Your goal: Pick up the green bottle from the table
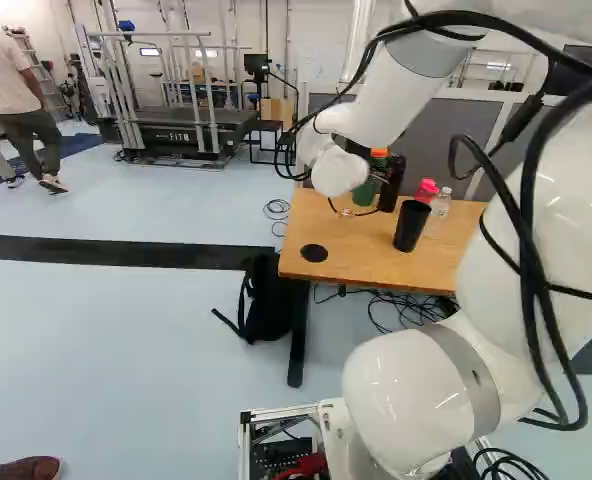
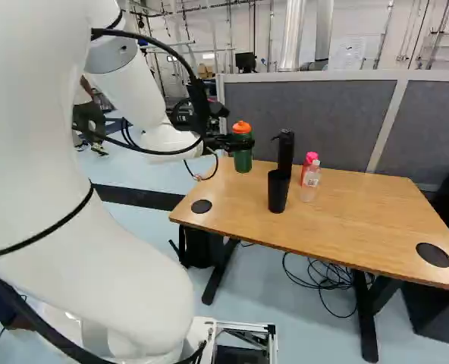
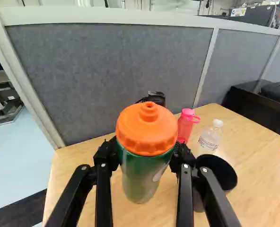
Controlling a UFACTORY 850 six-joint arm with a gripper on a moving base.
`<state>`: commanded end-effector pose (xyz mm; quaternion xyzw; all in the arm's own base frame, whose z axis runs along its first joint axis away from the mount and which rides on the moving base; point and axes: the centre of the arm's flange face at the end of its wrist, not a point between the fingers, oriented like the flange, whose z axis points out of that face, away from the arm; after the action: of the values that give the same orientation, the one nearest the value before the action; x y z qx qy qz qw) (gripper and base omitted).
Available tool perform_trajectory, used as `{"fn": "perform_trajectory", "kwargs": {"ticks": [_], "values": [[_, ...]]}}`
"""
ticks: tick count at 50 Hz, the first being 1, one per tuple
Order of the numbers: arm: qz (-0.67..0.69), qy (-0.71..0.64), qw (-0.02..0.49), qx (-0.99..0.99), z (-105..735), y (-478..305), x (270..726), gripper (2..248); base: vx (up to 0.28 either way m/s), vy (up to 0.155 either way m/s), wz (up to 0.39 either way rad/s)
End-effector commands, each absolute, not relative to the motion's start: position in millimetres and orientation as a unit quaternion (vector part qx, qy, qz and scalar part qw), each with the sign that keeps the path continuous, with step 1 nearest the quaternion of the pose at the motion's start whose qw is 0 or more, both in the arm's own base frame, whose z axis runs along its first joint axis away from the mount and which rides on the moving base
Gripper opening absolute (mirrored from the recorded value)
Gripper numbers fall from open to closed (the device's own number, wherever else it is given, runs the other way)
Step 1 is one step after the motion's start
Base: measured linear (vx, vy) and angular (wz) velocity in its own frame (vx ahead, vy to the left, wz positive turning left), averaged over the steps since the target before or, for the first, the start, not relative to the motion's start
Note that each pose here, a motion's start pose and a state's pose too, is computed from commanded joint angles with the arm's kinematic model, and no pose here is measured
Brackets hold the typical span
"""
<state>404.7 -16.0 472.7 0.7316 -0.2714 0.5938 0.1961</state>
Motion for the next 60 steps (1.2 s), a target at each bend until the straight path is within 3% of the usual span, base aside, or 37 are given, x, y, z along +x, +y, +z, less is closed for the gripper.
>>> {"fn": "perform_trajectory", "kwargs": {"ticks": [21,60], "values": [[0.597,-0.267,0.191,0.732,472,-14,376,122,0.000,0.000,0.000],[0.603,-0.253,0.184,0.734,467,-14,371,122,0.000,0.000,0.000]]}}
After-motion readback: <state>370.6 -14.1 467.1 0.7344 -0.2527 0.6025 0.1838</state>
